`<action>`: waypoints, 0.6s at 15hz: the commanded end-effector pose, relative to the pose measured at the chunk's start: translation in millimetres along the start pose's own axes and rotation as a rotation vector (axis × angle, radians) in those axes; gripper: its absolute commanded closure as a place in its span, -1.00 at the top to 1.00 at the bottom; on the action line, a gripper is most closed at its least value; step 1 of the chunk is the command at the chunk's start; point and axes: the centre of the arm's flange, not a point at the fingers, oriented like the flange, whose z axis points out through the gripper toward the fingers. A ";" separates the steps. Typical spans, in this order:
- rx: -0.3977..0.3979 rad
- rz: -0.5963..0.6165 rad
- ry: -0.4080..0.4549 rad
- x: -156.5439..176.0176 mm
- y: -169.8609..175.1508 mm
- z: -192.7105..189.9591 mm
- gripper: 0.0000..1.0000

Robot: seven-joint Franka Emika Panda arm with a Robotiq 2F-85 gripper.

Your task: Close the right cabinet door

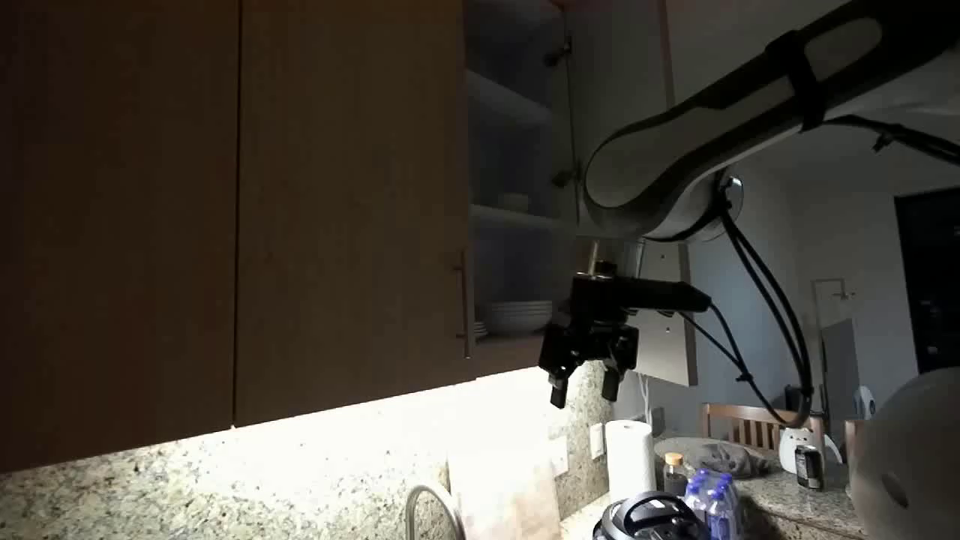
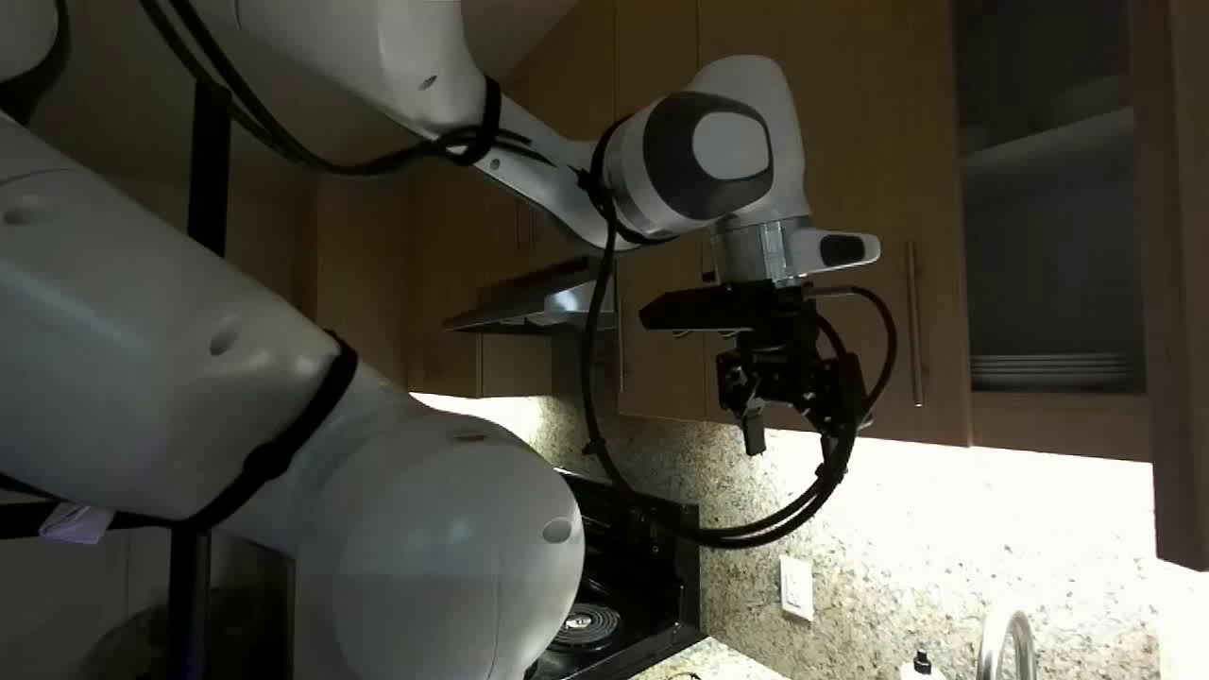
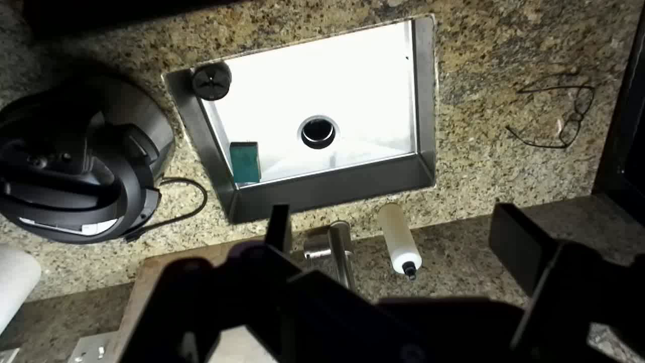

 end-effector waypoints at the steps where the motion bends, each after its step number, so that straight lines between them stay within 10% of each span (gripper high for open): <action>1: -0.003 0.000 -0.030 -5.0 0.7 9.7 1.00; 9: -0.009 0.001 -0.078 -12.9 1.7 29.7 1.00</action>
